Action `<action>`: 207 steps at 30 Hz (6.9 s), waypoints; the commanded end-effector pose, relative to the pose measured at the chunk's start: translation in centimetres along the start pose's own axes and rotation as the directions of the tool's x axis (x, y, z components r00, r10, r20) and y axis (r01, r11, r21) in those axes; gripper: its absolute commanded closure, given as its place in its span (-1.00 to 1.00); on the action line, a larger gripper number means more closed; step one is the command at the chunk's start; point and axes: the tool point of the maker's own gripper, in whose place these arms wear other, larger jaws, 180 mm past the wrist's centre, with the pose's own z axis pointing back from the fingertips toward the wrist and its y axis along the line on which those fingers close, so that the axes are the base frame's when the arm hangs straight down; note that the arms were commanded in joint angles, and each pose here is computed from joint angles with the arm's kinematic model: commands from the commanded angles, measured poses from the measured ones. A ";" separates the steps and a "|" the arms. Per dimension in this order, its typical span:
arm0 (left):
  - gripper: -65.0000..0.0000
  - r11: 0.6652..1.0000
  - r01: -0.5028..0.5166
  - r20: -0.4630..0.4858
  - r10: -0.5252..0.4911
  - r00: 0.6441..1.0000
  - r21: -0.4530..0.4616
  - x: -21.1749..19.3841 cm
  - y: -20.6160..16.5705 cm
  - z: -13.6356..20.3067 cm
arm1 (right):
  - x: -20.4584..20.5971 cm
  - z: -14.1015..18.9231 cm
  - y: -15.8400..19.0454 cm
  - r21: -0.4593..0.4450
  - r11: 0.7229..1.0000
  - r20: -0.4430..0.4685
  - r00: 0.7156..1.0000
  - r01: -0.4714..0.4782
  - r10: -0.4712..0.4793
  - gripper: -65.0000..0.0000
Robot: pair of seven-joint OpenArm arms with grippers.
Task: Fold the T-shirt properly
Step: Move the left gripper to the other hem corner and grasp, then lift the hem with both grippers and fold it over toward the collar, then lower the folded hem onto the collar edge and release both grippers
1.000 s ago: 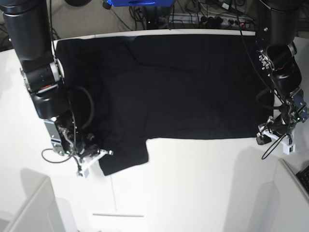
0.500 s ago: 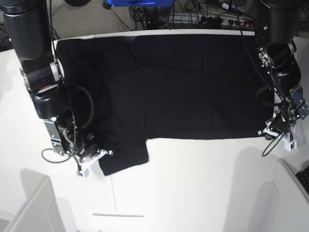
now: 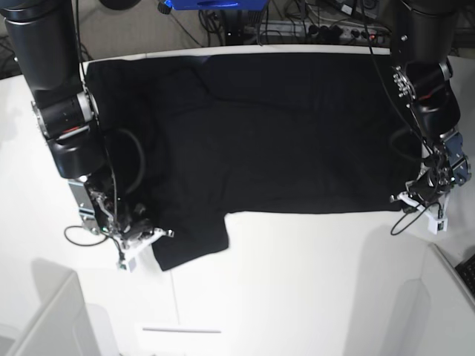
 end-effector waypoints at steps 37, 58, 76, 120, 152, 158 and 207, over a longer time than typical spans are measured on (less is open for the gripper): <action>1.00 0.965 0.257 0.191 -0.262 0.946 0.055 3.2 -1.6 9.9 | 2.2 6.2 0.6 0.110 0.991 0.206 0.977 -0.077 0.053 1.00; 1.00 0.961 0.275 0.223 -0.262 0.939 -0.028 -1.1 -3.7 15.4 | -1.2 10.7 -2.1 0.132 0.990 0.225 0.972 0.044 -0.073 1.00; 1.00 0.951 0.305 0.152 -0.310 0.938 0.055 -1.8 -2.1 18.6 | -5.1 15.8 -2.6 0.140 0.987 0.267 0.957 0.077 -0.112 1.00; 1.00 0.953 0.302 0.053 -0.301 0.952 -0.014 -5.9 -2.8 21.5 | -12.1 24.4 -2.5 0.200 0.941 0.145 0.941 0.275 -0.306 1.00; 1.00 0.956 0.292 -0.038 -0.290 0.956 0.031 -8.8 -0.6 23.3 | -20.1 22.8 -2.0 0.062 0.952 -0.021 0.954 0.301 -0.300 1.00; 1.00 0.956 0.292 -0.047 -0.290 0.956 0.030 -9.1 -0.6 23.4 | -20.0 22.8 -2.1 0.058 0.953 -0.018 0.954 0.298 -0.298 1.00; 0.45 0.974 0.204 -0.001 -0.204 0.979 0.096 -9.3 0.6 24.6 | -18.2 25.7 -5.5 0.049 0.972 0.110 0.966 0.228 -0.232 0.28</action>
